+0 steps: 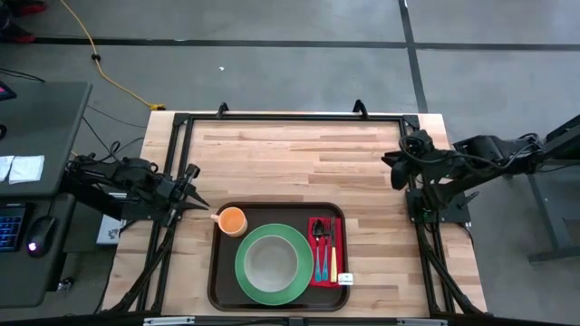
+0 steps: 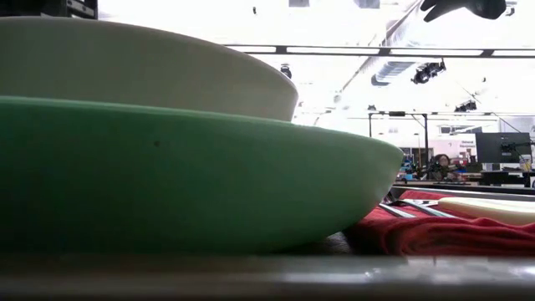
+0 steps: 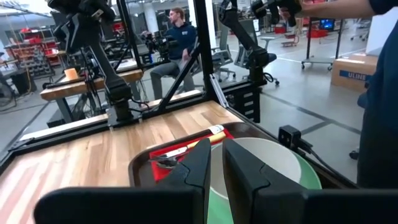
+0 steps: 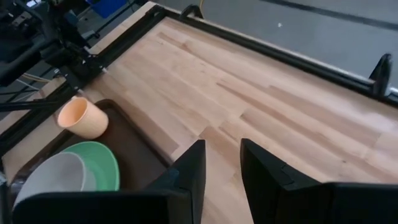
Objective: Set up tray
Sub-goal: Return to Home Position
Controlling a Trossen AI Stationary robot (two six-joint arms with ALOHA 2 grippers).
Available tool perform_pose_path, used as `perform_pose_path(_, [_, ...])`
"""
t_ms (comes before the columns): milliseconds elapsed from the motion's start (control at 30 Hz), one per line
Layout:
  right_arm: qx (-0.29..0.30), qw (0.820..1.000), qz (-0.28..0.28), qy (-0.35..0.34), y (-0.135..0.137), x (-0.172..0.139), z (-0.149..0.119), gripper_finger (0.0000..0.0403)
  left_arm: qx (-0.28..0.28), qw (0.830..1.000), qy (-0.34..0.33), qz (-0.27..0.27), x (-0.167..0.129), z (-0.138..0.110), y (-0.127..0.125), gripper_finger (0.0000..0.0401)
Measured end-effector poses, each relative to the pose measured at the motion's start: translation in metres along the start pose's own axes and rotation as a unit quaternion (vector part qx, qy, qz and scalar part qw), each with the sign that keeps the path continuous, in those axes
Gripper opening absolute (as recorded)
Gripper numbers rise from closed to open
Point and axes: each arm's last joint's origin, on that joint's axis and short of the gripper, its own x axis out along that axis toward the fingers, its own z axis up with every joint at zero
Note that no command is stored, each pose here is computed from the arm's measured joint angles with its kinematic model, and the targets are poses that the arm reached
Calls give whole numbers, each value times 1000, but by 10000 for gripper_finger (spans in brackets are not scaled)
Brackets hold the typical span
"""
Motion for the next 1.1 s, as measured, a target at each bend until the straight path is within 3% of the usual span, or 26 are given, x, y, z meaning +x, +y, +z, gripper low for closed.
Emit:
perform_pose_path(400, [-29,999,-25,7,-7,-1,-3,77,25,1000,-2,-12,0,0,-1,74])
perform_pose_path(633, [-21,1000,-18,-1,-30,-7,-14,77,24,1000,9,-15,0,-2,-1,74])
perform_pose_path(1100, [52,986,149,-50,-79,30,-85,77,36,999,6,-26,0,-2,-2,74])
